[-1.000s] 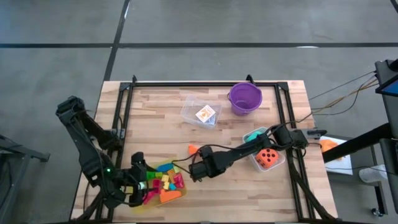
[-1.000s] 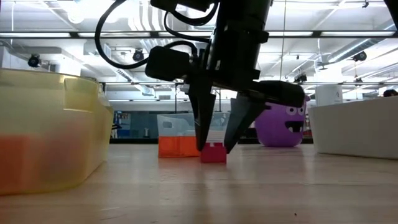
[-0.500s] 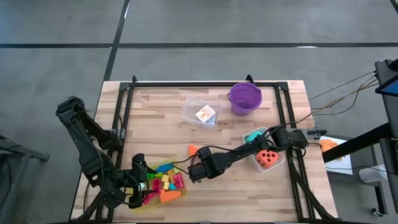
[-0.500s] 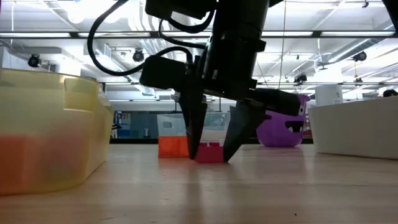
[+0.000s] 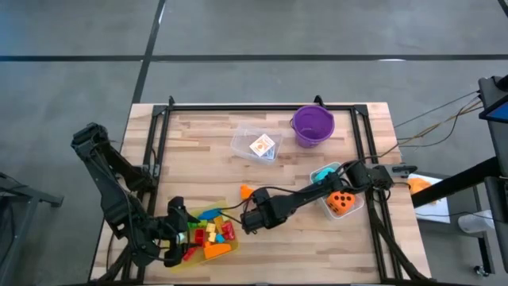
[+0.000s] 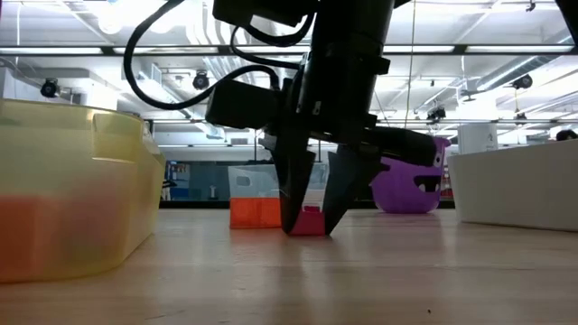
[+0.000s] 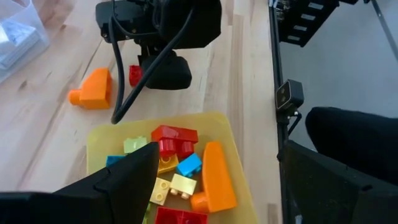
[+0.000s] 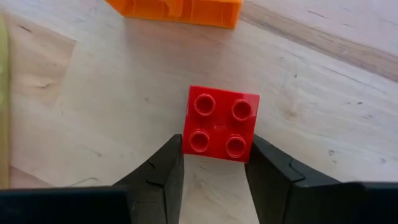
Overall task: Pick & Place Toys
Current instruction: Put the red game piece into the yellow bin
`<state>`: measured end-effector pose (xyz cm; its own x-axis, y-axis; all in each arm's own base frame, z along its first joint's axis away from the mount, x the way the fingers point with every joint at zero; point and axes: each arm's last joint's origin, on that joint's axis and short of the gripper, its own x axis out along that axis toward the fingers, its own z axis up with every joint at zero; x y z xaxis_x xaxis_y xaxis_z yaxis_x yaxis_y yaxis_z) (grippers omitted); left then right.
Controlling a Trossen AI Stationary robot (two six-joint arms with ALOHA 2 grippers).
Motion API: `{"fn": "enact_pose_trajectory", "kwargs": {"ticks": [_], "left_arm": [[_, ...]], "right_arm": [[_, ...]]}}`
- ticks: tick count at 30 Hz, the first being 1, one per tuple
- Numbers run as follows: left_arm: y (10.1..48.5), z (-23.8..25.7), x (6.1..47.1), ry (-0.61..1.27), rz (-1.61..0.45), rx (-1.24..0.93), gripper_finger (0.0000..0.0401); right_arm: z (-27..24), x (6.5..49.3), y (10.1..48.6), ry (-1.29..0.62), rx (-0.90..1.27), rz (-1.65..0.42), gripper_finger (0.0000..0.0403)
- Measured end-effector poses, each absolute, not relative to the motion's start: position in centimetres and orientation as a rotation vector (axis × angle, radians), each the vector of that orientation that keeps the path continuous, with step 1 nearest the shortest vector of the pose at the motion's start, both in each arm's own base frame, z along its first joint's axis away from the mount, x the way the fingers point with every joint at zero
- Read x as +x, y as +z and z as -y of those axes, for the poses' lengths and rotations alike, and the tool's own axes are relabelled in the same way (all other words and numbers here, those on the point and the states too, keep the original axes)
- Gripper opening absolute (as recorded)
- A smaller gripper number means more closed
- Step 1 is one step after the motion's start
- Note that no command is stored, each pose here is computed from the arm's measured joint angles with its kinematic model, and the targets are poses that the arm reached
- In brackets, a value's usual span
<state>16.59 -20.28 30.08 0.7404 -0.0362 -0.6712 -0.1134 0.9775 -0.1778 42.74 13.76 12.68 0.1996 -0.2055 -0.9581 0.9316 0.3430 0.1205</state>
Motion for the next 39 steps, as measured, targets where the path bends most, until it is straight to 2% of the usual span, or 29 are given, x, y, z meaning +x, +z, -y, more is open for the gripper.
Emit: {"fn": "enact_pose_trajectory", "kwargs": {"ticks": [11, 17, 24, 29, 39], "left_arm": [[30.0, 20.3, 16.6, 0.074, -0.747, -0.305, 0.0328], [30.0, 20.3, 16.6, 0.088, -0.747, -0.34, 0.0328], [30.0, 20.3, 16.6, 0.093, -0.746, -0.353, 0.0328], [30.1, 20.2, 16.6, 0.15, -0.728, -0.466, 0.0328], [30.0, 19.2, 17.9, 0.284, -0.657, -0.659, 0.0328]], "right_arm": [[-14.3, 42.5, 13.0, -0.874, 0.749, -1.081, 0.0128], [-15.7, 41.7, 14.3, -0.797, 0.604, -1.064, 0.0128], [-16.5, 41.5, 15.9, -0.717, 0.552, -1.063, 0.0128], [-17.9, 41.2, 17.1, -0.616, 0.441, -1.064, 0.0128], [-22.6, 41.0, 22.6, -0.469, 0.049, -0.814, 0.0128]]}}
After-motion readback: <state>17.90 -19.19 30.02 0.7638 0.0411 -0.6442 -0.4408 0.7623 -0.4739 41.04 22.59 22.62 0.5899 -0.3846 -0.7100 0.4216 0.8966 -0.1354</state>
